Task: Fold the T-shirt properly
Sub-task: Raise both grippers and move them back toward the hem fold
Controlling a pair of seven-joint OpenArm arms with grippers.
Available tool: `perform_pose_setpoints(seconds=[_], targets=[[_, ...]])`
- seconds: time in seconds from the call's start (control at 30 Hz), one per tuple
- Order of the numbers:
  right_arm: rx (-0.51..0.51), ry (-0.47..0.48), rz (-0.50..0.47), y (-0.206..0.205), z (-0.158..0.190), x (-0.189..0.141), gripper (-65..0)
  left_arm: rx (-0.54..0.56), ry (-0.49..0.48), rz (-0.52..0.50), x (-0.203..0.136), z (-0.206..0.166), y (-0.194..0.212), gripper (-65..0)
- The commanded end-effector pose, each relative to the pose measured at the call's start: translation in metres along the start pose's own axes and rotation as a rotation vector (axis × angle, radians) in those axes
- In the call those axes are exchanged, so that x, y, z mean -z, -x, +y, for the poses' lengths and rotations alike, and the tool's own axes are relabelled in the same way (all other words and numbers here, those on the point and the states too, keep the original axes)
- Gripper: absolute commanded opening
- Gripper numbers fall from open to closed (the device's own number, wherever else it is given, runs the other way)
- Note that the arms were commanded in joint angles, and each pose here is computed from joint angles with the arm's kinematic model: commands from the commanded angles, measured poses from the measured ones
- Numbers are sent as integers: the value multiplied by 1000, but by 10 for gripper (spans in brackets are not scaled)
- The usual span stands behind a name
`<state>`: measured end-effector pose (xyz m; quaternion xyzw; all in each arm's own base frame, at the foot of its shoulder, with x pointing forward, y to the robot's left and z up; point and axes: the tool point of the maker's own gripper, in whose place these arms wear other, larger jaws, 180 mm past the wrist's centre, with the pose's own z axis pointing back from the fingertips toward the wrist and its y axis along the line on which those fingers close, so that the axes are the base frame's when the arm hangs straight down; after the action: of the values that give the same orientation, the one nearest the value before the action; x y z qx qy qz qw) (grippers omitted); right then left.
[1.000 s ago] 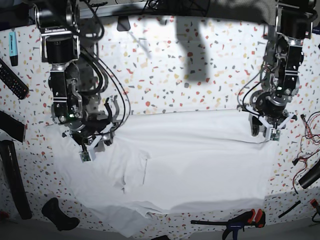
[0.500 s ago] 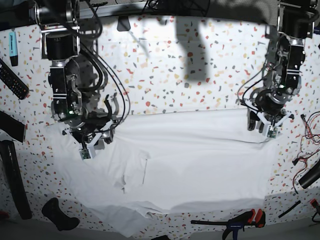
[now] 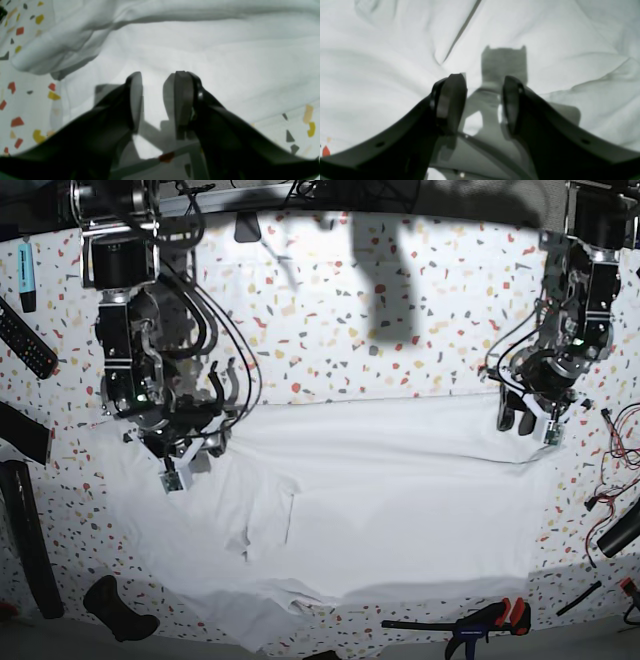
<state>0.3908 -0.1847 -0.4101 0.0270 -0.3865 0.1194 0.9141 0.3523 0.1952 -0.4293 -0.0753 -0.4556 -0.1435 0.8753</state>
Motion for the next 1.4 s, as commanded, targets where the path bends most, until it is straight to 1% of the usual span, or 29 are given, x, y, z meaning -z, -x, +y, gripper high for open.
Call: perform_pose_setpoints(seconds=[0.0, 0.2, 0.37, 0.43, 0.6, 0.8, 0.93, 1.13, 1.2, 1.23, 1.37], targets=[[-9, 2, 7, -2, -2, -4, -366, 25, -3, 51, -3, 5, 9, -434], [-29, -12, 13, 14, 11, -16, -366, 16, -9, 86, -14, 12, 24, -434], [-40, -26, 26, 31, 21, -26, -366, 54, -22, 137, -33, 25, 44, -434], [-46, -32, 37, 38, 26, -31, -366, 47, -14, 144, -42, 24, 51, -434], [-65, -48, 50, 57, 40, -49, -366, 62, 25, 166, -62, 6, 67, -434], [-94, -64, 82, 86, 57, -73, -366, 74, 71, 176, -80, -20, 77, -434], [-147, -51, 135, 110, 63, -91, -366, 75, 53, 231, -94, -29, 90, -434], [-182, -73, 175, 136, 73, -121, -366, 111, 64, 231, -119, -43, 92, -434], [-186, -68, 154, 132, 73, -127, -366, 112, 59, 199, -124, -44, 84, -434], [-187, -64, 120, 123, 73, -129, -366, 112, 54, 183, -124, -42, 80, -434], [-173, -43, -37, 67, 65, -135, -366, 109, 15, 128, -121, -28, 61, -434]])
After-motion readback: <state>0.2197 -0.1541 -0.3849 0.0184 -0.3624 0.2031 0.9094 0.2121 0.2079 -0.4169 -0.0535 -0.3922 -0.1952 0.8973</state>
